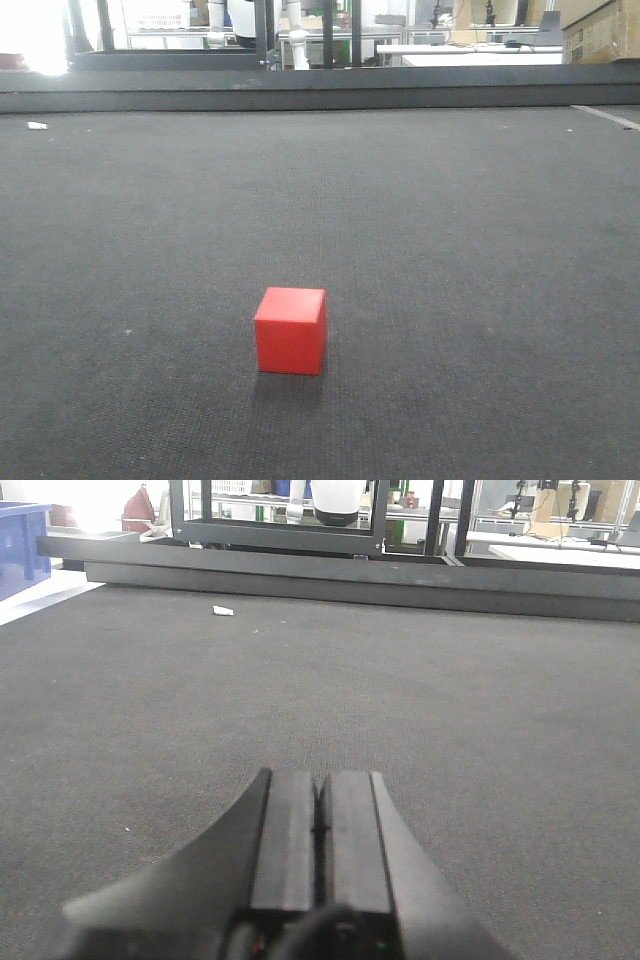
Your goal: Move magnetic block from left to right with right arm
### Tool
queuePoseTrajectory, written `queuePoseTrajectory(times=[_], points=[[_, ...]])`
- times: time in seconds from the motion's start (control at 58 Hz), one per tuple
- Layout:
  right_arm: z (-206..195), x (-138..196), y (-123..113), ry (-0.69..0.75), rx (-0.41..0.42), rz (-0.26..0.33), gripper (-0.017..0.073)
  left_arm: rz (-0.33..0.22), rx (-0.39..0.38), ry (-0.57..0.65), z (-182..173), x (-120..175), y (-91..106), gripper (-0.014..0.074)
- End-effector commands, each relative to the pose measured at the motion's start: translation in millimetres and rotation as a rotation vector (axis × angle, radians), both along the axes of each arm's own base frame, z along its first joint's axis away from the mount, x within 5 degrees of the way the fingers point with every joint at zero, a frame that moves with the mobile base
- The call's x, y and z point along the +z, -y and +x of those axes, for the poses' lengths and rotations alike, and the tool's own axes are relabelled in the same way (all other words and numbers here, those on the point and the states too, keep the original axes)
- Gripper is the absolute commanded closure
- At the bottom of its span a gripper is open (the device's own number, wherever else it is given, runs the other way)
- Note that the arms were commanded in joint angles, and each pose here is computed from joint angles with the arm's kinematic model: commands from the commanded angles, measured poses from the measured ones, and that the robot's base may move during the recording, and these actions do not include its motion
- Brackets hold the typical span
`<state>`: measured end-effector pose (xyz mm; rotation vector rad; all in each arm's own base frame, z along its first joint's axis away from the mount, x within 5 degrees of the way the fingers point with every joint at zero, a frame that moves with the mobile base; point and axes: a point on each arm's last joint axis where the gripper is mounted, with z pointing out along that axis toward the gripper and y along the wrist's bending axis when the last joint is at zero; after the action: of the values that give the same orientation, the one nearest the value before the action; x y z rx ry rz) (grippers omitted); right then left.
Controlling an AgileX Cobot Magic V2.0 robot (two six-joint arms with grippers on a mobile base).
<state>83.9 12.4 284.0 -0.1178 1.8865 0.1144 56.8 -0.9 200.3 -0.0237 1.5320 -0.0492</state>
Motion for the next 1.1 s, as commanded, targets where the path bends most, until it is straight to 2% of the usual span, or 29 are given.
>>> queuePoseTrajectory(times=[0.0,0.121,0.207,0.31,0.362,0.396,0.482,0.603,0.655,0.689,0.844,0.982,1.085], points=[[21,20,-8,0.009,0.048,-0.013,0.0501,-0.012,0.004,0.088,-1,6,-0.5,0.072],[44,23,-25,-0.078,0.134,-0.012,0.0501,-0.012,0.004,0.088,-1,6,-0.5,0.072],[60,23,-39,-0.145,0.17,0.009,0.0501,-0.012,0.004,0.088,-1,6,-0.5,0.072],[77,21,-57,-0.269,0.155,0.058,0.0501,-0.012,0.004,0.088,-1,6,-0.5,0.072],[85,19,-65,-0.341,0.117,0.094,0.0495,-0.012,0.004,0.088,-1,6,-0.5,0.072],[90,18,-70,-0.376,0.1,0.095,0.0482,-0.012,0.004,0.088,-1,6,-0.5,0.072],[97,14,-87,-0.466,0.076,0.094,0.0374,-0.012,0.004,0.088,-1,6,-0.5,0.072],[105,14,-114,-0.564,0.069,0.093,0.0097,-0.012,0.004,0.088,-1,6,-0.5,0.072],[108,15,-125,-0.614,0.041,0.101,-0.0034,-0.012,0.004,0.088,-1,6,-0.5,0.072],[110,12,-132,-0.653,0.019,0.097,-0.0087,-0.012,0.004,0.088,-1,6,-0.5,0.072],[119,23,-166,-0.767,-0.056,0.135,-0.0066,-0.012,0.004,0.088,-1,6,-0.5,0.072],[126,28,-201,-0.861,-0.033,0.19,-0.0066,-0.012,0.004,0.088,-1,6,-0.5,0.072],[132,27,-224,-0.905,-0.012,0.203,-0.0066,-0.012,0.004,0.088,-1,6,-0.5,0.072]])
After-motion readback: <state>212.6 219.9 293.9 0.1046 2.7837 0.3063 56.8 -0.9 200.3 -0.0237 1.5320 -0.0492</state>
